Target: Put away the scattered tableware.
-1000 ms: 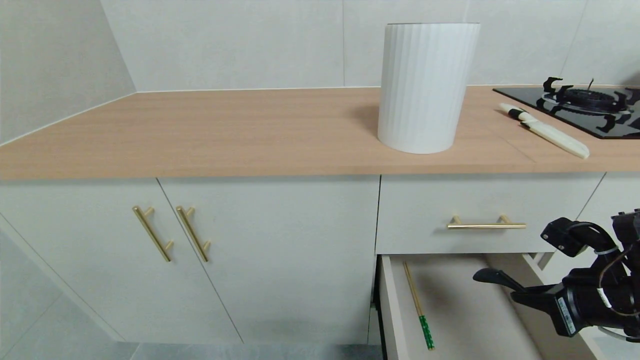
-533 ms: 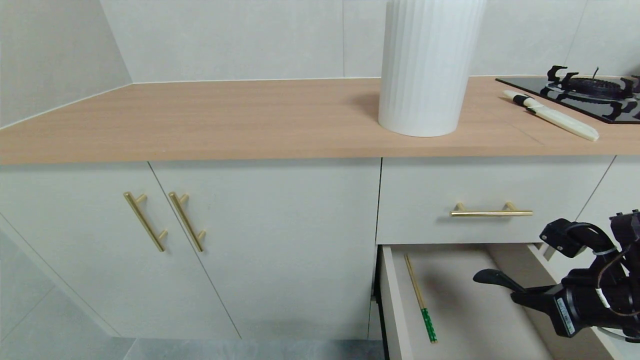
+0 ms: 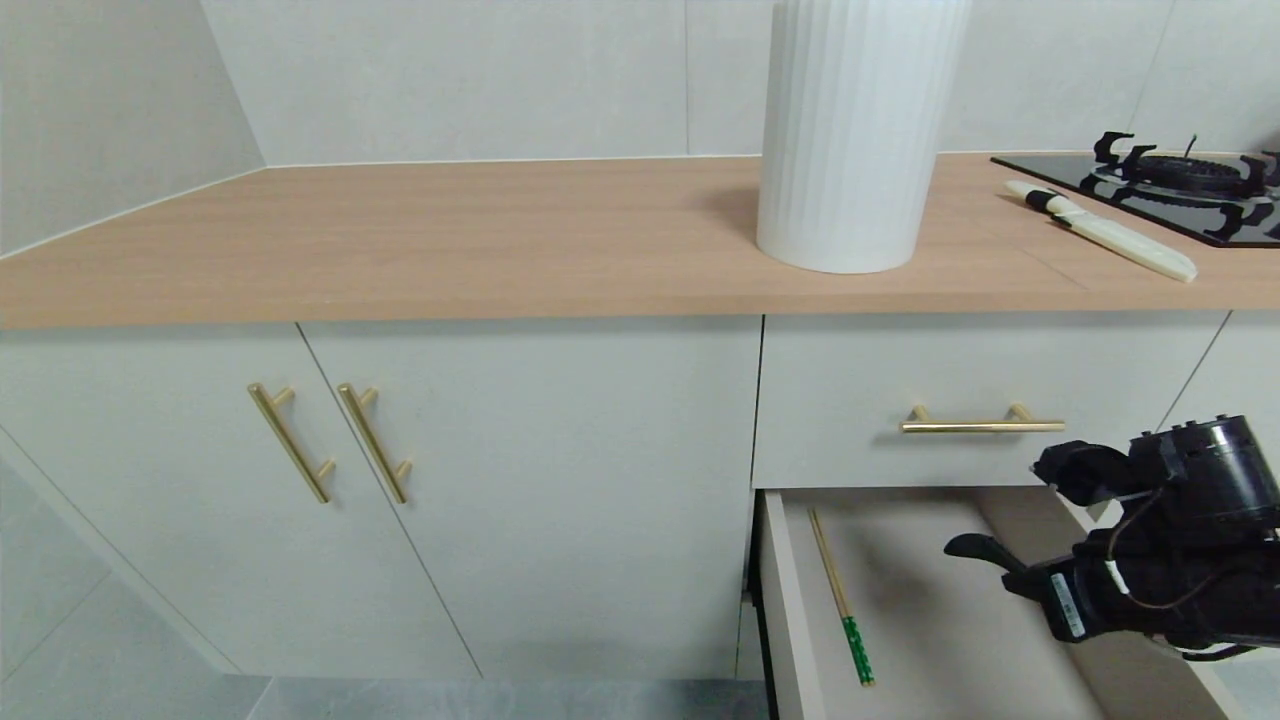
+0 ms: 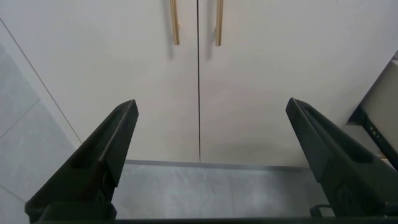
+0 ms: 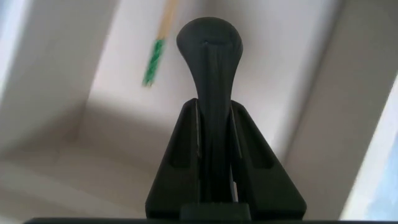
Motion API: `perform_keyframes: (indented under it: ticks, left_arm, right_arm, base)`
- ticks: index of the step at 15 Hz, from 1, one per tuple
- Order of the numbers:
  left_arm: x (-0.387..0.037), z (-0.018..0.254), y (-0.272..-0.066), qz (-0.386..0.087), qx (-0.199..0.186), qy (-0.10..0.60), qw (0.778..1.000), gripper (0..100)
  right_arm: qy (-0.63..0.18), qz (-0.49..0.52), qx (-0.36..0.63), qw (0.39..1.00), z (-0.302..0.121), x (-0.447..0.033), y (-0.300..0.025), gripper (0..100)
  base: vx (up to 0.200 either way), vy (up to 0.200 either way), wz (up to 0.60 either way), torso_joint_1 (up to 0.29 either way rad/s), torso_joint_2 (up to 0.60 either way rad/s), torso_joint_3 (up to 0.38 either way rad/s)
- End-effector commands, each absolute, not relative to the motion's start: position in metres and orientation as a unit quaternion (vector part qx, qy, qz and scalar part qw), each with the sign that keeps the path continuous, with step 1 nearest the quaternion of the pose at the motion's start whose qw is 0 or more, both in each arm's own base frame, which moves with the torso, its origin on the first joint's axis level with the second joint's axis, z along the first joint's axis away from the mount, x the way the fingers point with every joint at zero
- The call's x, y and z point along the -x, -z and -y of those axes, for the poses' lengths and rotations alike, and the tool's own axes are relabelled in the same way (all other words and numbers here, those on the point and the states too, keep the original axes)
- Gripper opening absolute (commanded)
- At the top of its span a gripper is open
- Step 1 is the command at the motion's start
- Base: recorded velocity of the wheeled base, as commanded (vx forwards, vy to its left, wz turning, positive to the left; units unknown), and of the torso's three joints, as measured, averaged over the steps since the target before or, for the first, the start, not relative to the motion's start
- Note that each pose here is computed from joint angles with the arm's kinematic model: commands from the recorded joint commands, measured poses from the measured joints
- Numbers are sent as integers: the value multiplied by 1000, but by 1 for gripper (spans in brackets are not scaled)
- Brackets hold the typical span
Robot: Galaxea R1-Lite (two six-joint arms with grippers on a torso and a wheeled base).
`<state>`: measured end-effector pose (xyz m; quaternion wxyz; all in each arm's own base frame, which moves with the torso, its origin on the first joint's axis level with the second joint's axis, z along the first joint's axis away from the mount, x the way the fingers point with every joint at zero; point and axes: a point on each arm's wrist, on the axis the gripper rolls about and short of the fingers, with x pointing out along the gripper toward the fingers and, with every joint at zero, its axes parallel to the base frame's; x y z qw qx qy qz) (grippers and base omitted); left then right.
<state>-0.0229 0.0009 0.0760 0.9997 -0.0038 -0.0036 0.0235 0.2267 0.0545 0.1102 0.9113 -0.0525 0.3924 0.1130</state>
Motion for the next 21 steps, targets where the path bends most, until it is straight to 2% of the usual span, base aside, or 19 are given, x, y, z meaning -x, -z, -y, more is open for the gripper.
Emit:
perform_keyframes:
  ticks: [1,9,13,20,21]
  left_arm:
    - [23,-1,-76,3,4,-24,1000,100]
    - [23,-1,-76,3,4,-24,1000,100]
    - [23,-1,-76,3,4,-24,1000,100]
    - [23,-1,-76,3,4,-24,1000,100]
    - [23,-1,-76,3,4,-23,1000,100]
  right_arm:
    - [-68,-431,35,899,-77,-254,-66,0]
    - [18,-387,42,921,-90,-292,32,0]
    - [27,-373,42,927,-91,-297,54,0]
    - [33,-354,33,934,-89,-302,53,0]
    - [34,-354,33,934,-88,-302,53,100]
  base:
    - [0,0,0,0,0,0]
    - [0,0,0,0,0,0]
    - [0,0,0,0,0,0]
    - [0,0,0,0,0,0]
    - [0,0,0,0,0,0]
